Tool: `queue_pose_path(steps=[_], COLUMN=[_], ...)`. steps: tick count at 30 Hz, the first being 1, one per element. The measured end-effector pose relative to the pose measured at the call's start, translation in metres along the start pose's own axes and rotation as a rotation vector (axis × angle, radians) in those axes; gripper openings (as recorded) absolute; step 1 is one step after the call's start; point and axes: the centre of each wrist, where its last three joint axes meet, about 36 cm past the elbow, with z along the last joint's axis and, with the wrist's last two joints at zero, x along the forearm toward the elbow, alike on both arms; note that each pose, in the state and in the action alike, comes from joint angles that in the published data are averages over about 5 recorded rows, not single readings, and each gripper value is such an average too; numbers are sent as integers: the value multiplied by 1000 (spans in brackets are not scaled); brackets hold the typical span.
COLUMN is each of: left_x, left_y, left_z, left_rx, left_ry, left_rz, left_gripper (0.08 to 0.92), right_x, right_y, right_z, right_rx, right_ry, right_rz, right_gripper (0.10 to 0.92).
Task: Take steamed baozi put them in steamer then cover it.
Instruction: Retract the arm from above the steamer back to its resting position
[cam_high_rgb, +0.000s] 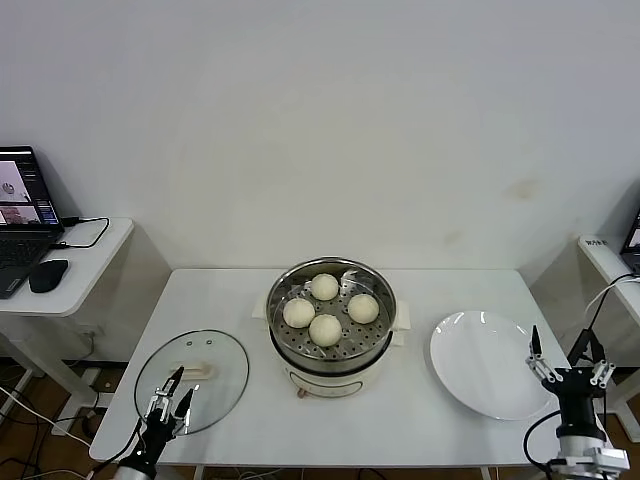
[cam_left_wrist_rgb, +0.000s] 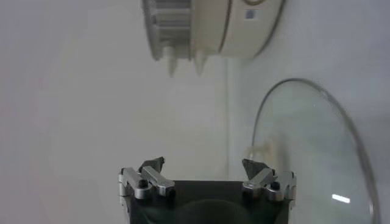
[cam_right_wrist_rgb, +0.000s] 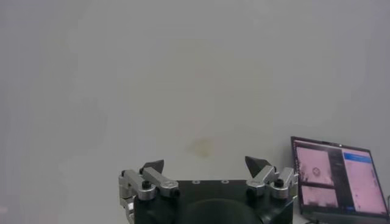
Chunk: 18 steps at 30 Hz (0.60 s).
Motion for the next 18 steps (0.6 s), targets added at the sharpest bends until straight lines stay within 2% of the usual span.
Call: queue_pose_path(steps=[7, 18], left_x=[-21, -50], left_y=[-5, -8], left_z=[11, 36], left_rx=[-33, -69], left_ry=[-18, -2], left_rz=[22, 45], left_gripper=[823, 823], right_x=[13, 18], right_y=[3, 3], right_z=[4, 6], right_rx=[7, 15], right_ry=[13, 20], right_rz=[3, 7], right_gripper=[823, 823])
